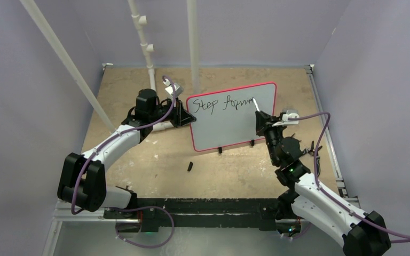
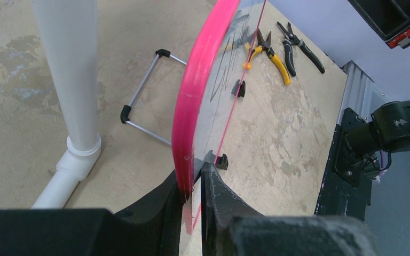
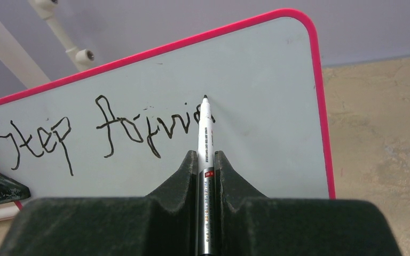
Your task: Write a sentence on the whiteboard
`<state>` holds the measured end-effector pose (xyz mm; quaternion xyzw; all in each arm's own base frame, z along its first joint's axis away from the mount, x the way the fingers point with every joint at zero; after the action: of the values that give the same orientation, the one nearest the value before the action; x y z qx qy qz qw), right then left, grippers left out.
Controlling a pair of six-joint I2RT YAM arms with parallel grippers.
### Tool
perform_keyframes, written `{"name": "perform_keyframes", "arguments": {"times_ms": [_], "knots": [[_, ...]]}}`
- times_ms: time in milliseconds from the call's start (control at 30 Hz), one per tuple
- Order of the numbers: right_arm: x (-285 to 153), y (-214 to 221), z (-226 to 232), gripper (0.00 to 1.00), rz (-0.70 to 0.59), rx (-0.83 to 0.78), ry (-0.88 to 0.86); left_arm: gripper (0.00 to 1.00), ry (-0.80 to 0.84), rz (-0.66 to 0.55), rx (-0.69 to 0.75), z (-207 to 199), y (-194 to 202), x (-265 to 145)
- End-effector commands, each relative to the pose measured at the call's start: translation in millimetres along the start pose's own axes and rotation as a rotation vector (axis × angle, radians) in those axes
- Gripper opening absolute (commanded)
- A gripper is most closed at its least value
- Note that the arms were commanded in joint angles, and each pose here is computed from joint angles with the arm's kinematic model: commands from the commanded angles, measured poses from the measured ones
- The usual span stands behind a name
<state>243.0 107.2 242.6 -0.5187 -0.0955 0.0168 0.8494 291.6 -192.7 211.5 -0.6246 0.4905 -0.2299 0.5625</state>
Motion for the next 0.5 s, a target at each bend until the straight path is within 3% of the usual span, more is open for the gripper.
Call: {"name": "perform_keyframes", "arguments": {"times_ms": [0, 467], "knots": [[5.1, -25.2, 7.8, 0.0, -0.086, 0.012, -0.002, 0.0, -0.03, -0.041, 0.051, 1.4, -15.3, -3.2], [5.8, -16.0, -1.3, 0.0, -0.056, 0.026, 0.071, 0.0, -0.029, -0.044, 0.055, 0.6, -16.3, -4.1]]}}
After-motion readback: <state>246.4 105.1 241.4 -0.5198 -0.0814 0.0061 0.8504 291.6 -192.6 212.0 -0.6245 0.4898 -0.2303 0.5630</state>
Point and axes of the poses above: each gripper's point midway between its finger pads, its own x axis out along the fingers, its own z axis along the line the jaws close on, y = z × x, the point moved 6 cm from there along -x, back along the fingers, and after that the axes turned 9 degrees about x, right-handed, at the moved point
